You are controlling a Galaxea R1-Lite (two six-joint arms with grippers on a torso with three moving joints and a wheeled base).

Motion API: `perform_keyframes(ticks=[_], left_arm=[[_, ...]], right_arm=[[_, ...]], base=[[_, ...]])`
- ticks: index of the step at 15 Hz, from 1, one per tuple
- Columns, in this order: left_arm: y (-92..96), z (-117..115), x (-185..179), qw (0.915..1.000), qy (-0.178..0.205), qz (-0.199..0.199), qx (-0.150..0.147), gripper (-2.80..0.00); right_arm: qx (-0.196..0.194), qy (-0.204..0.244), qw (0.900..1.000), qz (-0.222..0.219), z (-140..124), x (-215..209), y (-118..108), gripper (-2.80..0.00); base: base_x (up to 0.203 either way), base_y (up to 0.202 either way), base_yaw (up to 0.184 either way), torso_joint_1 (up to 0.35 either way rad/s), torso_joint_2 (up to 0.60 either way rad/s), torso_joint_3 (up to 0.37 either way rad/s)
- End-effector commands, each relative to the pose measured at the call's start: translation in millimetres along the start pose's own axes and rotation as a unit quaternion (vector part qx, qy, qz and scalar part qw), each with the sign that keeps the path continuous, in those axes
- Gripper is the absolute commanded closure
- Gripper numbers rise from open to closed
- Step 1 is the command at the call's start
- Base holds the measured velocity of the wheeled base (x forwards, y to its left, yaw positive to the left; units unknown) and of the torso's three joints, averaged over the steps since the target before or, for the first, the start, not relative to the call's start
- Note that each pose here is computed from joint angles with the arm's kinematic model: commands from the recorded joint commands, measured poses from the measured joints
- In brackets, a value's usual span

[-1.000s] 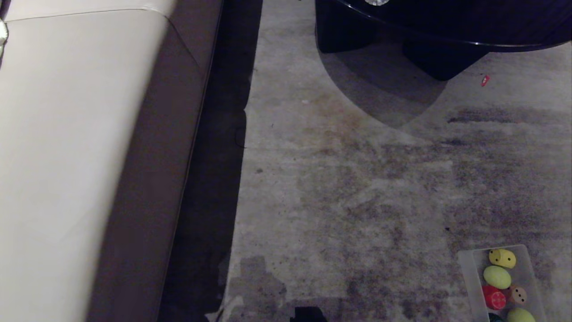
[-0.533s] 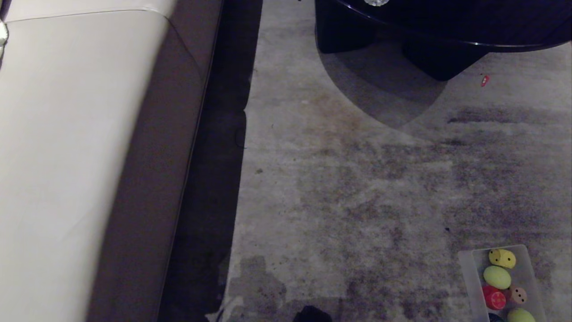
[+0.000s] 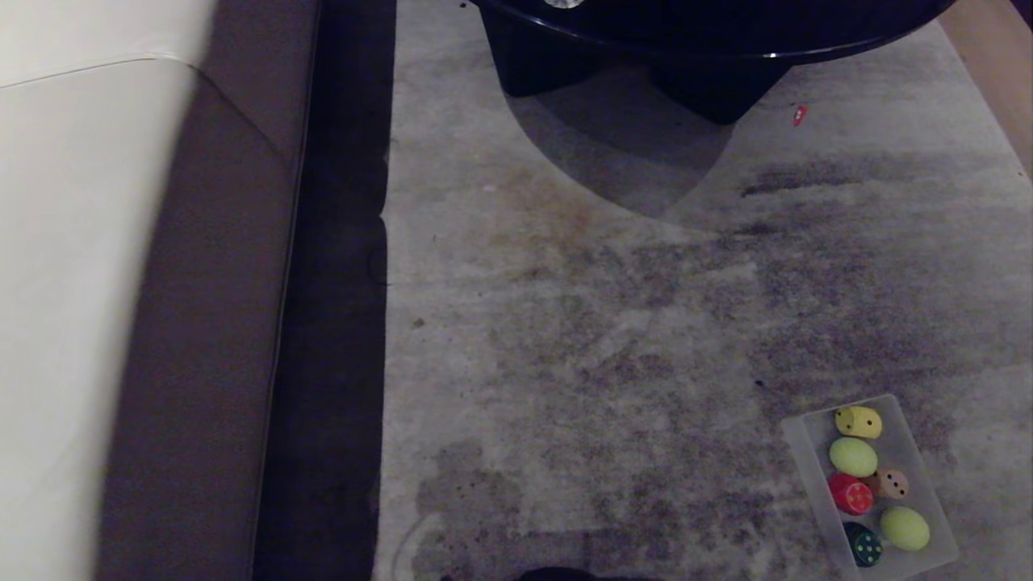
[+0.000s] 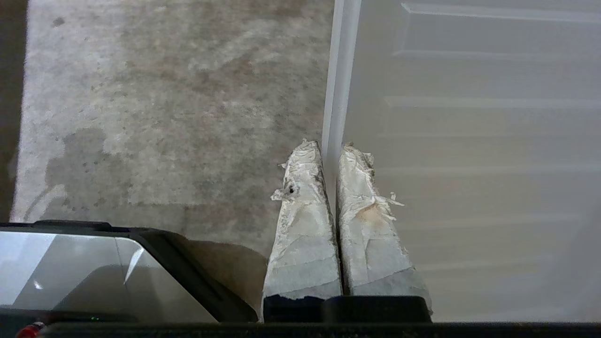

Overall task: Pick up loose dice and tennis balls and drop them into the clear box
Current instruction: Close the lid

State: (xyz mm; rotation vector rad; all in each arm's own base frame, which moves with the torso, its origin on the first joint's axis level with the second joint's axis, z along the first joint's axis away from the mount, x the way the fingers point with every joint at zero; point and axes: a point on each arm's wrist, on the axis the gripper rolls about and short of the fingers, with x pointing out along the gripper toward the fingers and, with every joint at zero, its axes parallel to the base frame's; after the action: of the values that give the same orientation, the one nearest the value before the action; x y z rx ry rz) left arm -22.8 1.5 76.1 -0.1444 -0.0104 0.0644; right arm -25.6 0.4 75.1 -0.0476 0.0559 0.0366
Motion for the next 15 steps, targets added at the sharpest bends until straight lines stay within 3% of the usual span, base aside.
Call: perform_keyframes(ticks=[1, 12, 15], left_arm=[[0.0, 0.0, 0.1, 1.0, 0.0, 0.001, -0.001, 0.0], [0.0, 0.0, 0.1, 1.0, 0.0, 0.001, -0.001, 0.0], [0.0, 0.0, 0.0, 1.0, 0.0, 0.001, -0.001, 0.0]], right_arm=[[-0.001, 0.0, 1.0, 0.001, 0.0, 0.0, 0.0, 0.0], [-0.001, 0.0, 1.0, 0.0, 0.0, 0.0, 0.0, 0.0], [-0.001, 0.0, 1.0, 0.001, 0.0, 0.0, 0.0, 0.0]], base=[[0.0, 0.0, 0.0, 0.0, 0.0, 0.0], [0.0, 0.0, 0.0, 0.0, 0.0, 0.0], [-0.134, 0.0, -0.001, 0.001, 0.0, 0.004]])
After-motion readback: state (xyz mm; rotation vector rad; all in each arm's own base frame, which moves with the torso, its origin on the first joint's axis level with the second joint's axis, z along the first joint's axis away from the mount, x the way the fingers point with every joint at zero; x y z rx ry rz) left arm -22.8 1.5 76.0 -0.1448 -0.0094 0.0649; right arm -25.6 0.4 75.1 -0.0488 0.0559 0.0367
